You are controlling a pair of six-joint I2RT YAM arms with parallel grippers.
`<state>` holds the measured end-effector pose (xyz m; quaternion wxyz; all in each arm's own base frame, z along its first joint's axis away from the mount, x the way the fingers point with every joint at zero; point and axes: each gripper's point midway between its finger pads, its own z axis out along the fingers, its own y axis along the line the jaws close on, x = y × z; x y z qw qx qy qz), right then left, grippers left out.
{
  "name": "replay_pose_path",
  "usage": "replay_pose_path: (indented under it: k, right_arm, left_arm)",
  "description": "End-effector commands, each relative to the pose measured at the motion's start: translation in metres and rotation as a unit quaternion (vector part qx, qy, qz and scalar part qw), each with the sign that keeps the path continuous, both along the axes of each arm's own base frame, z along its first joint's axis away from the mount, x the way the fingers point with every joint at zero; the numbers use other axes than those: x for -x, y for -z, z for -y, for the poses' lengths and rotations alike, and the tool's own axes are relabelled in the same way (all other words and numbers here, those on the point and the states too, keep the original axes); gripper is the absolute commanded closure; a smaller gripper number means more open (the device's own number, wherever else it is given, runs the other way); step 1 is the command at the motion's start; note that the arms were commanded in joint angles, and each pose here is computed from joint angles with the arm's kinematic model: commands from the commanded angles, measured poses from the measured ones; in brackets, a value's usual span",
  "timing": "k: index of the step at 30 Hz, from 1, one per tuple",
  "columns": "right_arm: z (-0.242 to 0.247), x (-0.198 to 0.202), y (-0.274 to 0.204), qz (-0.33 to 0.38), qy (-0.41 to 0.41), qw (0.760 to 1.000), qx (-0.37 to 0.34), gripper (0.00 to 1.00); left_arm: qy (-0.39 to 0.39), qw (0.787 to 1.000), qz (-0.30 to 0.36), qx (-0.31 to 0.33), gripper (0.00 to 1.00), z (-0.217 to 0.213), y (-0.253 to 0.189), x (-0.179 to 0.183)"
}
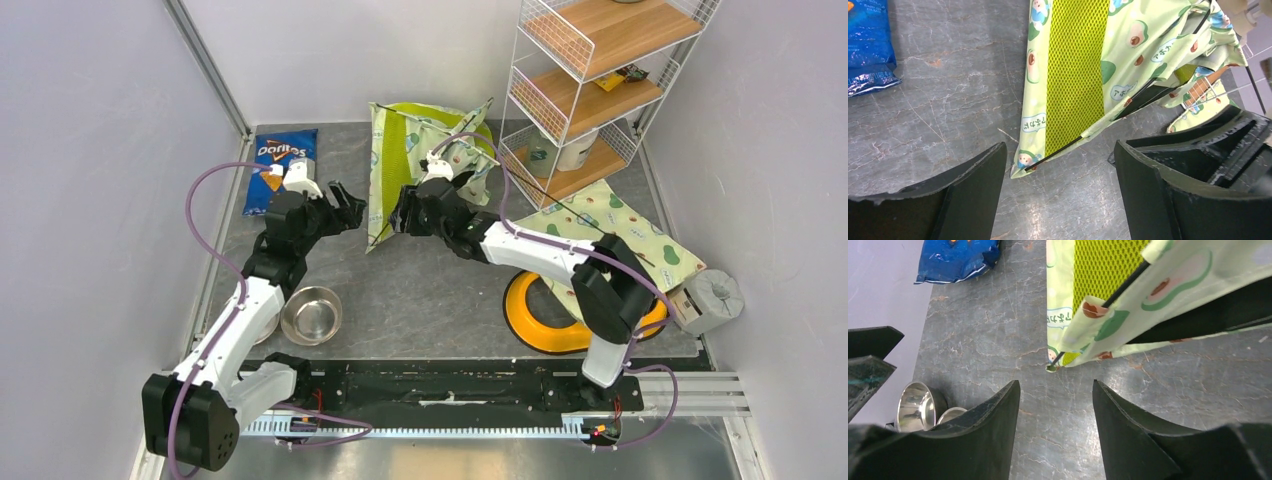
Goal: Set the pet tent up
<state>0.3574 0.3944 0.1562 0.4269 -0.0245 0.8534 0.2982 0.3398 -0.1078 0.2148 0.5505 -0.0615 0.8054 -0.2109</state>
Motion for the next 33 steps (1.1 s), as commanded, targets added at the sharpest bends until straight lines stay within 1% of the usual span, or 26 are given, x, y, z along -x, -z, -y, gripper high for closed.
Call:
replay_pose_path:
  k: [1, 4, 6, 8, 9, 14, 18, 21, 28, 31, 33]
  right_arm:
    - [0.021, 0.004, -0.023, 0.008, 0.026, 1.0, 0.007, 0.37]
    - [0.033, 0.002, -0.035, 0.009, 0.041, 0.999, 0.011, 0.36]
    - [0.045, 0.0, -0.046, 0.008, 0.055, 0.998, 0.011, 0.35]
    - [0.058, -0.002, -0.06, 0.01, 0.069, 0.998, 0.007, 0.35]
    - [0.066, -0.004, -0.068, 0.011, 0.077, 0.997, 0.005, 0.35]
    - [0.113, -0.005, -0.109, 0.025, 0.107, 0.994, 0.012, 0.34]
    - [0.156, 0.001, -0.138, 0.042, 0.13, 0.99, 0.042, 0.34]
    - [0.183, 0.01, -0.153, 0.052, 0.146, 0.986, 0.063, 0.33]
    - [0.21, 0.031, -0.164, 0.06, 0.152, 0.984, 0.078, 0.33]
    - [0.218, 0.037, -0.164, 0.06, 0.154, 0.982, 0.085, 0.32]
    - [0.223, 0.039, -0.164, 0.06, 0.157, 0.981, 0.093, 0.32]
  left_arm:
    - [-0.011, 1.0, 0.017, -0.008, 0.14, -0.004, -0.016, -0.007]
    - [0.012, 1.0, 0.018, -0.003, 0.16, 0.004, -0.014, -0.006]
    - [0.055, 0.998, 0.018, -0.001, 0.18, 0.017, -0.013, -0.003]
    - [0.108, 0.994, 0.014, 0.006, 0.21, 0.033, -0.011, 0.004]
    - [0.131, 0.991, 0.028, 0.013, 0.22, 0.041, -0.017, 0.003]
    - [0.211, 0.976, 0.043, 0.035, 0.25, 0.068, -0.023, 0.004]
    - [0.243, 0.968, 0.049, 0.043, 0.27, 0.082, -0.024, -0.008]
    - [0.264, 0.962, 0.056, 0.035, 0.29, 0.096, -0.021, -0.019]
    - [0.272, 0.958, 0.075, -0.044, 0.3, 0.122, -0.001, -0.058]
    - [0.266, 0.957, 0.086, -0.07, 0.3, 0.127, 0.0, -0.075]
    - [0.258, 0.959, 0.08, -0.08, 0.35, 0.129, 0.006, -0.086]
